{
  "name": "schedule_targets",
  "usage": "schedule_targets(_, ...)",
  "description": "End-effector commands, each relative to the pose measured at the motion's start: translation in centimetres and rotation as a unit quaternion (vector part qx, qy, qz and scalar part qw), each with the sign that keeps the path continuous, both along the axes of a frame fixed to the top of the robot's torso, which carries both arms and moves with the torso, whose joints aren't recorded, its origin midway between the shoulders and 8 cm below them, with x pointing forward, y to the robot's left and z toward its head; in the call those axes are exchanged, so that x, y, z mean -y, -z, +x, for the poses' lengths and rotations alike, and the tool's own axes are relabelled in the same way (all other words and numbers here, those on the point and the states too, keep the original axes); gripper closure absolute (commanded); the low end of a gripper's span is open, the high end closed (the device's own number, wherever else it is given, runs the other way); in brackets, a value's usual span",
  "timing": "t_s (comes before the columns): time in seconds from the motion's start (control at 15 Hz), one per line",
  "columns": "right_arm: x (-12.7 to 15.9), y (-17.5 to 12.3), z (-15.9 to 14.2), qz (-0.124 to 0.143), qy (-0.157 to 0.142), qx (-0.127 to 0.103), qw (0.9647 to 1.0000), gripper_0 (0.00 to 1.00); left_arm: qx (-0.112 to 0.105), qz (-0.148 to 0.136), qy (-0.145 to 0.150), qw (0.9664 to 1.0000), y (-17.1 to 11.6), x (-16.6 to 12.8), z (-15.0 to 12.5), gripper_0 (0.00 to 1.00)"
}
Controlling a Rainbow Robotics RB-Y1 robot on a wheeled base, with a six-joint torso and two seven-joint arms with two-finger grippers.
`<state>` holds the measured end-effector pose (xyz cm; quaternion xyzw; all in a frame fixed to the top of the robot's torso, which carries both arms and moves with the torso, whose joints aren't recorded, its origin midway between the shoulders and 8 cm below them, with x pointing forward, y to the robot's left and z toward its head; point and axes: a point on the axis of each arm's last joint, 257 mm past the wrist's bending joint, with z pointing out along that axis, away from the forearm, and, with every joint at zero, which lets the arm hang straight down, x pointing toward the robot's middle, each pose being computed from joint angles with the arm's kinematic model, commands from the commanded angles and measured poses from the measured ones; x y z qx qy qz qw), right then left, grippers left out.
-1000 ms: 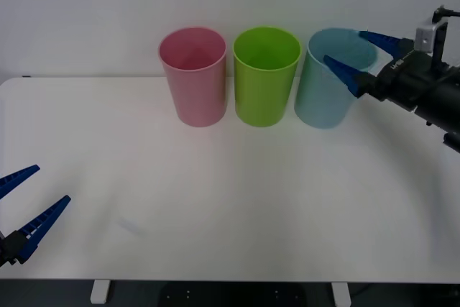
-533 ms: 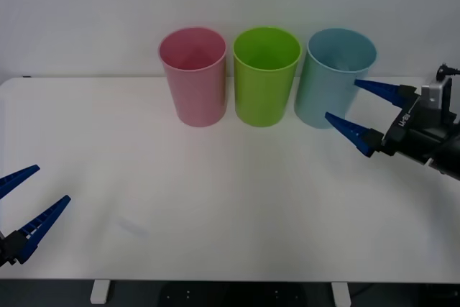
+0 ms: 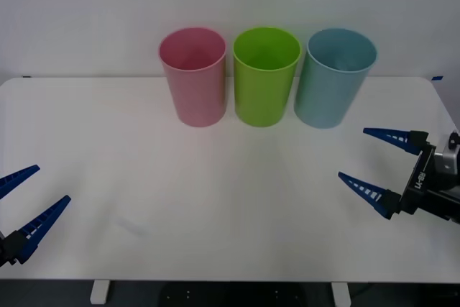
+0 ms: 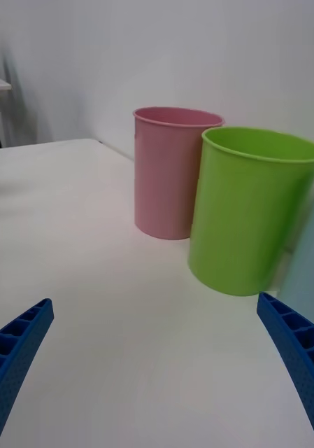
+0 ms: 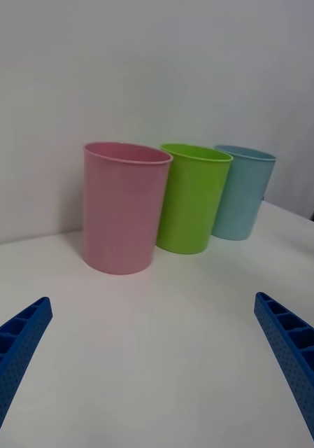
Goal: Grasp the object on the table and drop it into the matching bin: aluminum can to the light blue bin, PET bottle to the pink bin.
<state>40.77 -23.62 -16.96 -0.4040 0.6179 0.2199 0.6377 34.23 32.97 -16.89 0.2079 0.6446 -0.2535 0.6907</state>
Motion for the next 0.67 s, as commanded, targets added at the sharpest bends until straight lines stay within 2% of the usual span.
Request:
schedule_targets(0.07, 0.1, 1.2, -2.1, -0.008, 0.0, -0.01, 0.9999, 0.0, 0.0, 0.0, 0.0, 1.0, 0.0, 0.0, 0.0, 0.0)
schedule_targets(0.47, 0.5, 2.7, -3.8, -0.006, 0.006, -0.032, 0.9995, 0.0, 0.0, 0.0, 0.0, 1.0, 0.0, 0.0, 0.0, 0.0)
schedule_targets(0.67, 0.6, 2.8, -3.8, -0.007, 0.006, -0.033, 0.9994, 0.0, 0.0, 0.0, 0.0, 1.0, 0.0, 0.0, 0.0, 0.0)
